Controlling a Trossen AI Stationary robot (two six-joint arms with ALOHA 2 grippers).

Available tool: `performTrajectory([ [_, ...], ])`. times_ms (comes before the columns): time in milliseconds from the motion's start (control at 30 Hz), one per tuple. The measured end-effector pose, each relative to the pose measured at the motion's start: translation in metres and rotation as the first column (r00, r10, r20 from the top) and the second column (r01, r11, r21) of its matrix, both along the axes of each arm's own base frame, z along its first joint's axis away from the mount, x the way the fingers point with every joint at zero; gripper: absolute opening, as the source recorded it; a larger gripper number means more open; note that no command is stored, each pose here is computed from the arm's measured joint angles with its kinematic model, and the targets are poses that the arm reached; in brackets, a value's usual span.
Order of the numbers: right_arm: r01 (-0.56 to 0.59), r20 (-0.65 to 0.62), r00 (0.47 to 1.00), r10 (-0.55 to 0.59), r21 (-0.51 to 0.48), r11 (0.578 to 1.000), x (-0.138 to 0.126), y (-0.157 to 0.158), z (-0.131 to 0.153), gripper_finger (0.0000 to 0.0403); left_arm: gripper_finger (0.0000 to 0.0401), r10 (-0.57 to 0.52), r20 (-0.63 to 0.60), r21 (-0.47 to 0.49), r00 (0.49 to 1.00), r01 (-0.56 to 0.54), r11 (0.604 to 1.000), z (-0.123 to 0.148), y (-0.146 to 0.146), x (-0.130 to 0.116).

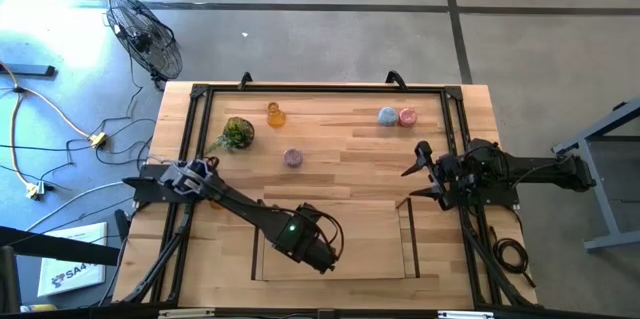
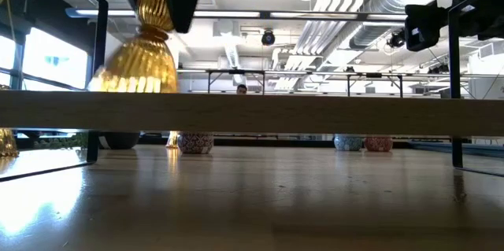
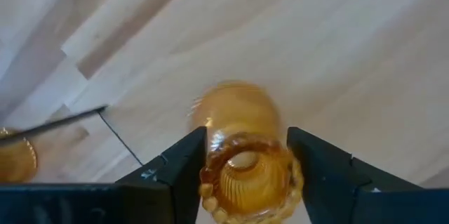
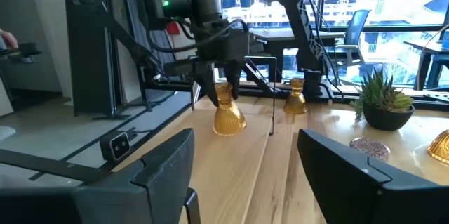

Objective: Pick & Place candle stick holders
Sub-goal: Put the top right gold glass candle holder on the shelf, then put the top gold glass candle holder on the shelf

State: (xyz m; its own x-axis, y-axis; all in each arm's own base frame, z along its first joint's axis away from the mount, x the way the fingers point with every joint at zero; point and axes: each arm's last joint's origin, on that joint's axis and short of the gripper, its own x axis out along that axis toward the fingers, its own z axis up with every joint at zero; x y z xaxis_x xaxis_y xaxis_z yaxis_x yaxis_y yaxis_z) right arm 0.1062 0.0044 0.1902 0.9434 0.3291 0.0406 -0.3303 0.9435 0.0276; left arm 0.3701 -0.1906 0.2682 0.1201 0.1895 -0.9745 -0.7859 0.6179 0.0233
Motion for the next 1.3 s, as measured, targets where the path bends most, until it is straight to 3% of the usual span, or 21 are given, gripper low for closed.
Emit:
performTrajectory([
  [500, 0.0, 0.0, 1.0, 0.0, 0.0, 1.0, 0.0, 0.0, 0.0, 0.0249, 0.0208, -0.055, 0.033, 0.033, 0.998, 0.054, 0.998, 0.013, 0.001, 0.001],
  [733, 0.006, 0.03, 1.0, -0.006, -0.012, 1.0, 0.0, 0.0, 0.002, 0.0249, 0.0209, -0.116, 0.111, 0.034, 0.987, 0.113, 0.993, 0.054, 0.003, -0.002],
  [900, 0.001, 0.09, 0.996, -0.003, 0.022, 1.0, -0.001, 0.0, 0.009, 0.0249, 0.0209, -0.258, 0.259, 0.172, 0.931, 0.218, 0.961, 0.103, 0.021, -0.017],
  [1000, -0.002, 0.131, 0.991, -0.002, 0.032, 0.999, -0.001, 0.0, 0.014, 0.0249, 0.0209, -0.291, 0.295, 0.314, 0.91, 0.195, 0.929, 0.131, 0.039, -0.036],
  [1133, 0.016, 0.167, 0.986, -0.021, 0.035, 0.999, -0.002, -0.001, 0.017, 0.0249, 0.0209, -0.39, 0.299, 0.53, 0.871, 0.189, 0.827, 0.166, 0.062, -0.06],
  [1300, 0.106, 0.171, 0.979, -0.112, 0.045, 0.993, 0.0, -0.003, 0.018, 0.0249, 0.0209, -0.47, 0.214, 0.67, 0.856, 0.222, 0.709, 0.206, 0.108, -0.093],
])
